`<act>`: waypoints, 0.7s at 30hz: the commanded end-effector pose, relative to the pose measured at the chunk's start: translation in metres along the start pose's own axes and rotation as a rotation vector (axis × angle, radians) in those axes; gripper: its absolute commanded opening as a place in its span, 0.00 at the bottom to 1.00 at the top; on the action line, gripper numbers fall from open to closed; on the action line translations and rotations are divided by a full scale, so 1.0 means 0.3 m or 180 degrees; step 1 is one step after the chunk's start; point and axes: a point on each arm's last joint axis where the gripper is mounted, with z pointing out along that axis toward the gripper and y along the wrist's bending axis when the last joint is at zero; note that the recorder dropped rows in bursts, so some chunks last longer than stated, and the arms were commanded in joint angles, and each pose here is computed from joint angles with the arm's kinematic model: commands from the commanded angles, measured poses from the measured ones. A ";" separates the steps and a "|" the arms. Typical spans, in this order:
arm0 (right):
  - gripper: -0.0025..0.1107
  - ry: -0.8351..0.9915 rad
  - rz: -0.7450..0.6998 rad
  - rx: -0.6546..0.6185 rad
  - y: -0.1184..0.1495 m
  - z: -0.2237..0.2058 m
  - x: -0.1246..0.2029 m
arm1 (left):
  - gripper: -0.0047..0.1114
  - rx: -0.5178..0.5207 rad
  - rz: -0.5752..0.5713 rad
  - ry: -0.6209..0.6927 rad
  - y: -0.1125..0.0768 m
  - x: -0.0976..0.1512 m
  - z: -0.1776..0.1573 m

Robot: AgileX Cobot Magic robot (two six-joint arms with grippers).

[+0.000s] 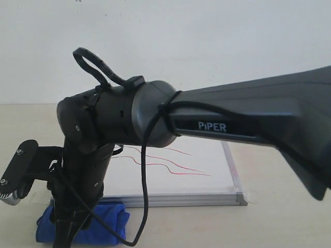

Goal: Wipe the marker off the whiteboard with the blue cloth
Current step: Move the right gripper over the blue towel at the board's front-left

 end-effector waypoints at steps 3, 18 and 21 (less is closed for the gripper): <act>0.48 -0.0017 0.0008 0.0040 -0.008 0.054 0.001 | 0.07 -0.0006 0.0029 0.0008 0.001 0.004 0.001; 0.48 -0.0058 0.0228 0.0094 -0.014 0.108 0.006 | 0.07 -0.0006 0.0029 0.0008 0.001 0.004 0.001; 0.48 -0.0066 0.0249 0.0100 -0.015 0.108 0.005 | 0.07 -0.0006 0.0029 0.0008 0.001 0.004 0.001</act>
